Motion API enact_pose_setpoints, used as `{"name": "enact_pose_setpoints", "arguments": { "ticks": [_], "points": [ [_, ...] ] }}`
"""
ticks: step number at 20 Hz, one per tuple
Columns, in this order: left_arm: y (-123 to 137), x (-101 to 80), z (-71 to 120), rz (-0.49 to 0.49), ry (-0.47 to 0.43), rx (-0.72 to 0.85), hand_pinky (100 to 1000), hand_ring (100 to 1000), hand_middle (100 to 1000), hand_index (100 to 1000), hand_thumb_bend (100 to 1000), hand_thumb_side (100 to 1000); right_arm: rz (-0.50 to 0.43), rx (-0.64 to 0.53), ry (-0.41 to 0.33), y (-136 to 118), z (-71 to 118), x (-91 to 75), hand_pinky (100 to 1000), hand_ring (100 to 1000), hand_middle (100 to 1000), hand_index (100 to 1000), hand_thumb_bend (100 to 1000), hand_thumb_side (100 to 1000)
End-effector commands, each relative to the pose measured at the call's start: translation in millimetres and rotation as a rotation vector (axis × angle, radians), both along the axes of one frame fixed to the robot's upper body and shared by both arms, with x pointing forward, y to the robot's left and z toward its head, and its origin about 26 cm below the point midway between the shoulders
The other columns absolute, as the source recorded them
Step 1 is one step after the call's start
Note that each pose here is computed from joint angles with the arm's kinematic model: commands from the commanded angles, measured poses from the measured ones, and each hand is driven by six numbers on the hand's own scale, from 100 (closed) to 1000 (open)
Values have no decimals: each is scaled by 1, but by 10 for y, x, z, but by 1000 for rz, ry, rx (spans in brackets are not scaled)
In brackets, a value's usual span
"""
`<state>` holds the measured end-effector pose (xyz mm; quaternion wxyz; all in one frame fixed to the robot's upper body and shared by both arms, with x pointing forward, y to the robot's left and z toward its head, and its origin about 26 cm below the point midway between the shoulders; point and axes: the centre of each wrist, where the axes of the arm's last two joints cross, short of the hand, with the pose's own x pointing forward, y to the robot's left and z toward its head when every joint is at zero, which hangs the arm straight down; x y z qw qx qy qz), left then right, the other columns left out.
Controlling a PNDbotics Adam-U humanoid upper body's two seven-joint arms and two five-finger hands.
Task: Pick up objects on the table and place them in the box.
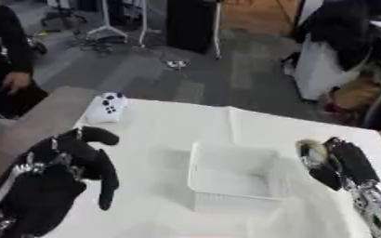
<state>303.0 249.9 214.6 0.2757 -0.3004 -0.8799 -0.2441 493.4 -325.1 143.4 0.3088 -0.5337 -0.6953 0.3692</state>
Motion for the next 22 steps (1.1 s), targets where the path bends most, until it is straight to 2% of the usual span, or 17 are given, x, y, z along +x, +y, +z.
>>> {"name": "enact_pose_setpoints", "arguments": {
  "ticks": [1, 7, 11, 16, 22],
  "points": [
    [11, -29, 71, -3, -25, 13, 311, 558, 759, 734, 588, 843, 38, 17, -71, -124, 357, 8, 100, 100, 100, 307, 100, 988],
    [17, -32, 56, 1, -20, 16, 310, 558, 760, 734, 586, 846, 145, 279, -66, -116, 451, -13, 100, 100, 100, 278, 100, 981],
    [18, -33, 51, 2, -19, 17, 310, 558, 760, 734, 586, 846, 244, 387, -47, -40, 546, -32, 100, 100, 100, 269, 100, 982],
    [18, -34, 51, 3, -19, 17, 310, 558, 760, 734, 587, 845, 366, 448, -3, 68, 660, -66, 100, 100, 100, 265, 100, 982],
    [15, -32, 56, 1, -20, 17, 310, 558, 760, 734, 587, 844, 469, 454, 33, 217, 748, -106, 100, 100, 100, 262, 100, 984]
  ]
}}
